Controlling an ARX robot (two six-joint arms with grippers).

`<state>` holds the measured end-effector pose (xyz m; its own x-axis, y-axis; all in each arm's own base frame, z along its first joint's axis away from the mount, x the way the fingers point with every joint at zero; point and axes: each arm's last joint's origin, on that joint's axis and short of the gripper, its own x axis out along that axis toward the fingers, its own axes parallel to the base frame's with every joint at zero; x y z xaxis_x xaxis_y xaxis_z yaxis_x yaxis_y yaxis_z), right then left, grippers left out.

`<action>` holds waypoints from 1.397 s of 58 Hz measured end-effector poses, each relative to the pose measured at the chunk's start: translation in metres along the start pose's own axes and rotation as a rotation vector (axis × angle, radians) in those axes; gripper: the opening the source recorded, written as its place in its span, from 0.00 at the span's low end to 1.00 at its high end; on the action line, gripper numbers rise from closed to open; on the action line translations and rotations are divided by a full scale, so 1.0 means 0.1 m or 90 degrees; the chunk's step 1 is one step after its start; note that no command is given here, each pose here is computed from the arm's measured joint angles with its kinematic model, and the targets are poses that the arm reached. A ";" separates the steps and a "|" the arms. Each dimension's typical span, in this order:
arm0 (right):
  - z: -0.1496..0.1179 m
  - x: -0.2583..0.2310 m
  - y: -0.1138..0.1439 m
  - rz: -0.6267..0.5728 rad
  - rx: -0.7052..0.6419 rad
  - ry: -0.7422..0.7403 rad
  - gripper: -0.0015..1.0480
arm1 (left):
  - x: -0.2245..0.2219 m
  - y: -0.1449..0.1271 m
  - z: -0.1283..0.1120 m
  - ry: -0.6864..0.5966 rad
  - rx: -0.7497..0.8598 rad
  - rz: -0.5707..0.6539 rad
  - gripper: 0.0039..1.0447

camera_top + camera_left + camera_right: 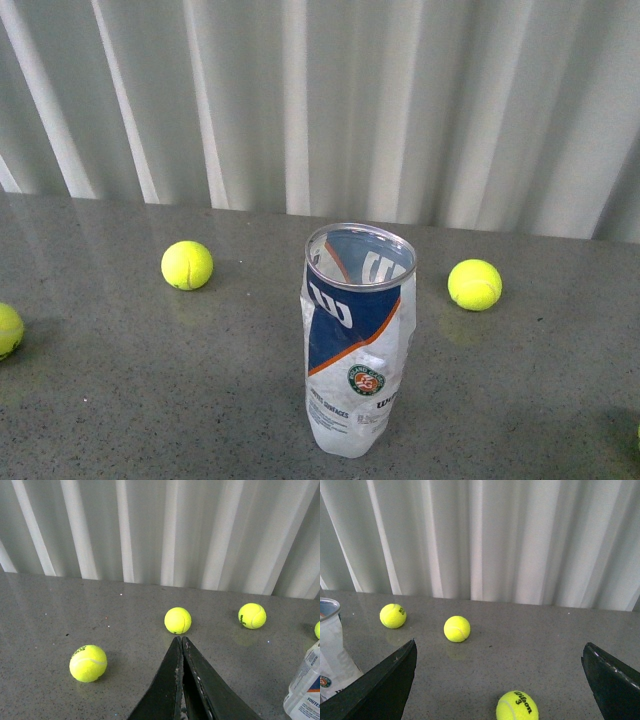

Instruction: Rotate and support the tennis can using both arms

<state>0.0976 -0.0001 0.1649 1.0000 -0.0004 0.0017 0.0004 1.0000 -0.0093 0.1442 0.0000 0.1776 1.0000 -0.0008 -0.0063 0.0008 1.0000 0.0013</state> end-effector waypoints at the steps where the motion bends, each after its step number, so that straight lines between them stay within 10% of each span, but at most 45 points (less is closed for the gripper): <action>1: 0.00 0.00 0.00 0.000 0.000 0.000 0.93 | -0.01 0.00 0.00 -0.001 0.000 0.000 0.03; 81: 0.00 0.00 0.00 0.000 0.000 0.000 0.93 | -0.48 0.00 -0.06 -0.018 -0.002 0.001 0.03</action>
<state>0.0976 -0.0001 0.1649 1.0000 -0.0004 0.0017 0.0004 1.0000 -0.0093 0.0965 0.0000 0.1715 0.9998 0.0004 0.0216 -0.0003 1.0000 -0.0017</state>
